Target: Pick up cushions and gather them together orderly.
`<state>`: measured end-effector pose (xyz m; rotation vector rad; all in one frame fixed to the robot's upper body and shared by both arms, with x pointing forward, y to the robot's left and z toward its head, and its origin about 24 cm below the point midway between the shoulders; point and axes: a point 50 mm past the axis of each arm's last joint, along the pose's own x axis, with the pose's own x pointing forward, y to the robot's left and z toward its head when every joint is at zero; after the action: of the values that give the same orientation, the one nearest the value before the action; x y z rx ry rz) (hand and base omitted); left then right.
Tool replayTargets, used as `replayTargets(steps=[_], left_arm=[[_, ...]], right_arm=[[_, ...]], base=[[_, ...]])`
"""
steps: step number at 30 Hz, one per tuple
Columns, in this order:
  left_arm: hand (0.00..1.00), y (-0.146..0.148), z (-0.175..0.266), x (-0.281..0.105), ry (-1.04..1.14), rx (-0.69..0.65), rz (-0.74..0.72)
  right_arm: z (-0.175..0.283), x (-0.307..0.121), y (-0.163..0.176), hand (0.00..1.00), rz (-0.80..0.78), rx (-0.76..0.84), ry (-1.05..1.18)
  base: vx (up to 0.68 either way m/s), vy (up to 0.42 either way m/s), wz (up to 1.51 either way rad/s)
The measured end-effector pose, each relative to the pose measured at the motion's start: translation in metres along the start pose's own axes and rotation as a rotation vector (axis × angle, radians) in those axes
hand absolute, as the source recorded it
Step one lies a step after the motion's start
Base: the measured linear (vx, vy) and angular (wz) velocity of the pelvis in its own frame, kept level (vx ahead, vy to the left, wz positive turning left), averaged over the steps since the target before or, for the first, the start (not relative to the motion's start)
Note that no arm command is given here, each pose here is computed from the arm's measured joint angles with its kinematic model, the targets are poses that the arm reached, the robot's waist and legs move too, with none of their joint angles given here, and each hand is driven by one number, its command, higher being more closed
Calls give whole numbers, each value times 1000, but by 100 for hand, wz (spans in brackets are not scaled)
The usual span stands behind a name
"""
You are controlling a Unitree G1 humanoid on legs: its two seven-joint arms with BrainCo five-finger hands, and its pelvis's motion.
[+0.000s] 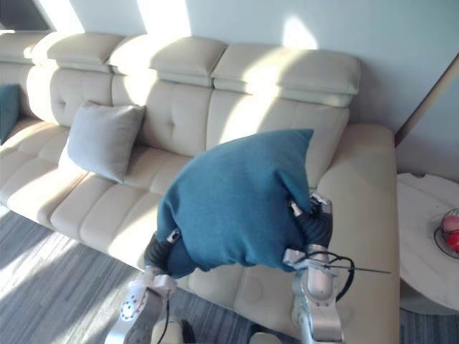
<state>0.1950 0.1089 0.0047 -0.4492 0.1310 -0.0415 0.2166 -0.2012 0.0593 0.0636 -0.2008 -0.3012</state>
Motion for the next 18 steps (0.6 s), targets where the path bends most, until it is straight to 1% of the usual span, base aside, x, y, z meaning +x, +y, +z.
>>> replayTargets(steps=[3,7,14,18], left_arm=[[100,11,-2,-4,26,51,8],[100,18,-9,-14,67,59,33],[100,19,-11,-16,85,95,12],[100,18,-5,-9,58,110,4]], right_arm=[[-21,-8,2,100,-35,23,102],[-26,-13,6,100,-28,26,132],[-40,-20,0,100,-31,-7,198],[-45,-11,4,100,-15,-11,208]], base=[[95,260,-25],[11,150,-44],[-29,40,-43],[-13,18,-73]])
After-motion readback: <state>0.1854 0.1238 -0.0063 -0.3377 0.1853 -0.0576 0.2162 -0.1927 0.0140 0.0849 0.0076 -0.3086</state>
